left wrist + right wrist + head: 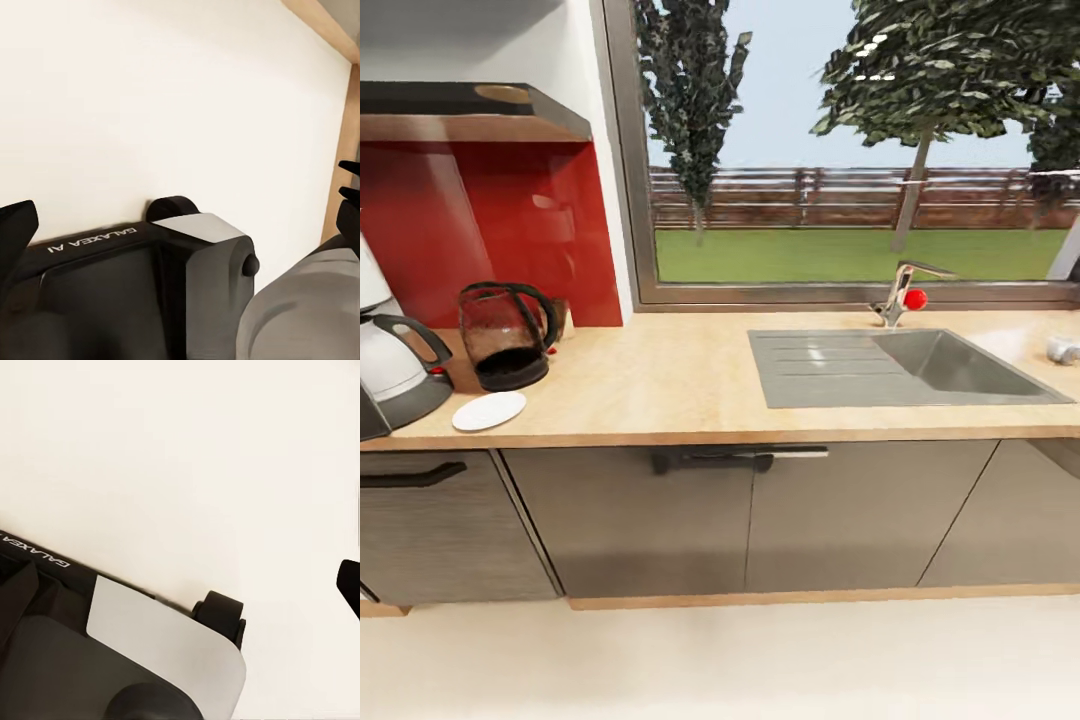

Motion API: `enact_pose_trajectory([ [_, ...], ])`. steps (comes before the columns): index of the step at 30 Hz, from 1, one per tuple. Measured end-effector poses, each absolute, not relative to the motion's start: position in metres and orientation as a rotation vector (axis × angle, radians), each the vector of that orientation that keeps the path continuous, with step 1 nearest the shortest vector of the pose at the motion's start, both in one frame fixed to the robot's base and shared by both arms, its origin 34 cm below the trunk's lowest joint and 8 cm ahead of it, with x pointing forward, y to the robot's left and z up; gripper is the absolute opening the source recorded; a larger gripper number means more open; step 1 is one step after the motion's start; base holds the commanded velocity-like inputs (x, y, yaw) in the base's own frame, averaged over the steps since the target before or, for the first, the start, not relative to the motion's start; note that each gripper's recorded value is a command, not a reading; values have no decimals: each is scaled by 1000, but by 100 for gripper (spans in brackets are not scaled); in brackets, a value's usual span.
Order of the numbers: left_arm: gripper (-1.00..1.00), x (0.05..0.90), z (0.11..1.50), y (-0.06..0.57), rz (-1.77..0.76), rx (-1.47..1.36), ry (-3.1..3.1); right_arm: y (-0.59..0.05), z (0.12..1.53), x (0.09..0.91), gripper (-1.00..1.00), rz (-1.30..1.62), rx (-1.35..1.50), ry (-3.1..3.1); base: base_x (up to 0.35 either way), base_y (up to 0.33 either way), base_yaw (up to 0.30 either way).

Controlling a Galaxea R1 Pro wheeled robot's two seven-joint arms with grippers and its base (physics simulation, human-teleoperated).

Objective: Set up a coffee station on the kitchen countertop: keep the coffee maker on the countertop, move the bottle of coffee from the kitchen shelf to the counter next to the coffee maker, place a paper coffee filter on top of the coffee maker, put the saucer next to the coffee maker with the coffee cup on the saucer, and place the electric kettle next to the coffee maker.

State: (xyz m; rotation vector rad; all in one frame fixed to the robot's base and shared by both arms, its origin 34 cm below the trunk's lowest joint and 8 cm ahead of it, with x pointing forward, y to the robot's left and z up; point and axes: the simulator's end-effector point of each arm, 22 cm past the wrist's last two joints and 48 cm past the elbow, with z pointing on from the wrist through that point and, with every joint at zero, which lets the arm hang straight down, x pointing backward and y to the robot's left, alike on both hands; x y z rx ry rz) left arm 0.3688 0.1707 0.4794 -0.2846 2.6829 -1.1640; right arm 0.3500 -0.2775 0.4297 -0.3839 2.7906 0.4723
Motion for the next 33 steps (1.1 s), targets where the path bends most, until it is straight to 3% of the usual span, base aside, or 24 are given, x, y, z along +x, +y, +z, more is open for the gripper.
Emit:
enact_pose_trajectory([
  [10,100,369,479,171,-1164,-285,2683,-278,430,350,100,471,-384,2791,2,-8,-230],
  [18,100,369,479,171,-1162,-286,2683,-286,427,353,100,410,-377,2795,109,-204,-83],
  [33,100,369,479,171,-1162,-288,2683,-288,426,354,100,395,-375,2797,9,-14,-246],
])
